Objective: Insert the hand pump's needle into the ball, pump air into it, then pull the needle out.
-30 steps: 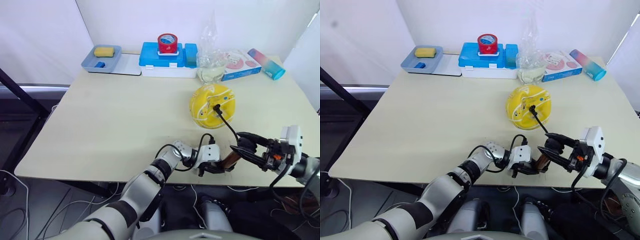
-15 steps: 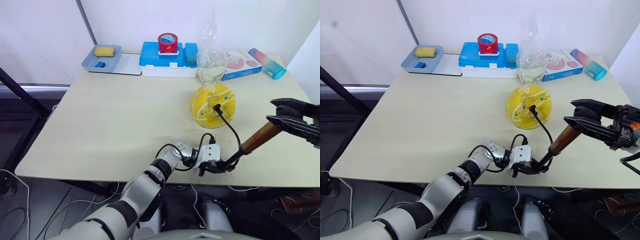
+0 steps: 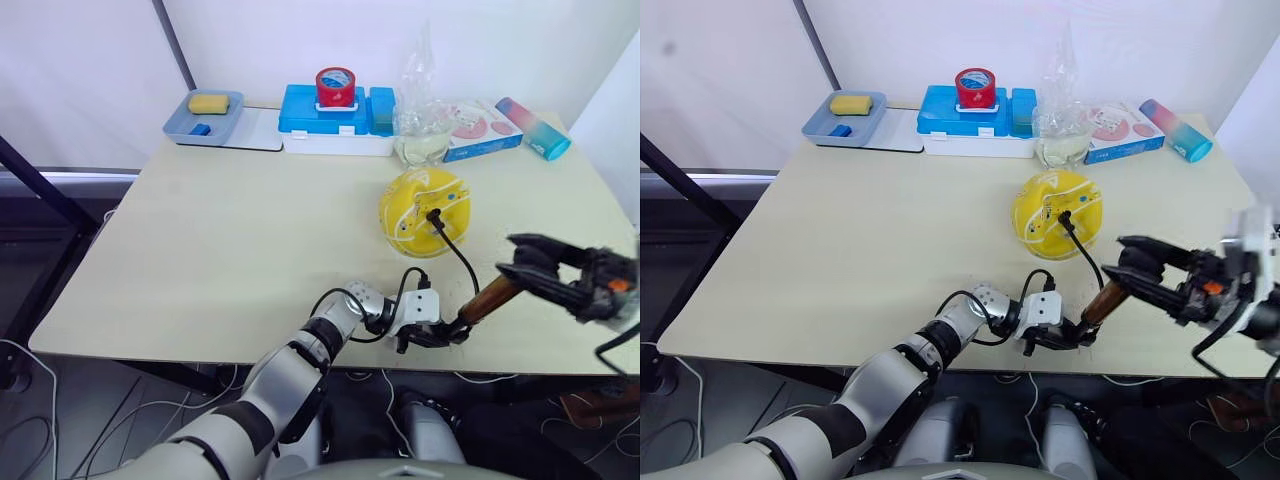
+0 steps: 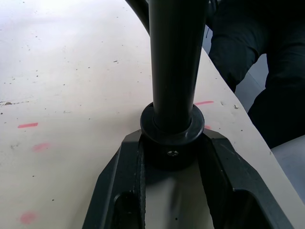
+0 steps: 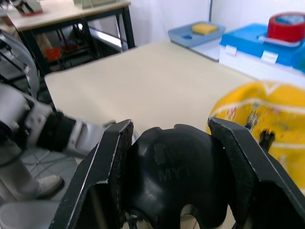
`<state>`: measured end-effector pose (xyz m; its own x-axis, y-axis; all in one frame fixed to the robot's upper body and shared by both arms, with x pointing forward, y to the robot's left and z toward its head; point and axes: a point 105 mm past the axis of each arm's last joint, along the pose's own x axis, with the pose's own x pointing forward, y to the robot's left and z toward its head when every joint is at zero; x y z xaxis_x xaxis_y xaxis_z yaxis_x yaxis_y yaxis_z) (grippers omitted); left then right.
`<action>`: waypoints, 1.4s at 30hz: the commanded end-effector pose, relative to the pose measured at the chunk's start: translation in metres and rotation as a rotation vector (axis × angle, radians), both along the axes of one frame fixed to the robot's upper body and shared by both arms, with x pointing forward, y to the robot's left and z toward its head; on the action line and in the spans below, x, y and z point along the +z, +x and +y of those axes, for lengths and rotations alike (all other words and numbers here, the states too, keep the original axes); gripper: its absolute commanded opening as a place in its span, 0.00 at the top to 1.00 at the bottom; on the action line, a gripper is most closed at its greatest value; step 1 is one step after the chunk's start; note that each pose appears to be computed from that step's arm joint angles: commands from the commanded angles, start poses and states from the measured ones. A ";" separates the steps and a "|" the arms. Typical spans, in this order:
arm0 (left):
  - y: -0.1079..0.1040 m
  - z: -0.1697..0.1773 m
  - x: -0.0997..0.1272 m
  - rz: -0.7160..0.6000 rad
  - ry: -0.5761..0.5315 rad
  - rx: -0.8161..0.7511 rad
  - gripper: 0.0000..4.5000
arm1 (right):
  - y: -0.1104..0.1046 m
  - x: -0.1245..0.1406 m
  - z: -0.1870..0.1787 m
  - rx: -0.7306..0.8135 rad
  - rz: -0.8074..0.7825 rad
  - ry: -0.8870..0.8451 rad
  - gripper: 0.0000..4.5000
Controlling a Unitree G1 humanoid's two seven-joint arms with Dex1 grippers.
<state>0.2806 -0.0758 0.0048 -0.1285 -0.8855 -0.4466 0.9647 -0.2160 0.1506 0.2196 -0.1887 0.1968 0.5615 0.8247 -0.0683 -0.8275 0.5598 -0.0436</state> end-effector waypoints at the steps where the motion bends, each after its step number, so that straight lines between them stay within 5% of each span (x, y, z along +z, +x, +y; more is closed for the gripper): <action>1: -0.018 -0.003 -0.016 0.037 0.075 -0.072 0.76 | 0.004 -0.041 -0.002 -0.019 0.083 -0.098 0.55; 4: -0.018 -0.004 -0.016 0.036 0.074 -0.073 0.76 | 0.008 -0.062 -0.002 -0.034 0.092 -0.131 0.55; 7: -0.018 -0.003 -0.016 0.038 0.073 -0.072 0.76 | 0.010 -0.056 -0.005 -0.034 0.043 -0.125 0.55; 23: -0.021 0.002 -0.021 0.056 0.083 -0.074 0.76 | -0.016 0.079 -0.027 0.045 -0.141 0.049 0.55; 28: -0.022 0.002 -0.022 0.060 0.082 -0.077 0.76 | -0.021 0.103 -0.022 0.070 -0.148 0.048 0.55; 31: -0.021 0.002 -0.021 0.060 0.082 -0.076 0.76 | -0.019 0.093 -0.016 0.082 -0.104 0.025 0.55; 42: -0.023 -0.001 -0.021 0.062 0.076 -0.084 0.76 | -0.006 -0.013 -0.002 0.083 0.072 -0.126 0.55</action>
<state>0.2772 -0.0754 0.0044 -0.1589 -0.8778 -0.4518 0.9587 -0.2466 0.1420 0.2112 -0.1920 0.2039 0.4803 0.8640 -0.1511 -0.8768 0.4778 -0.0549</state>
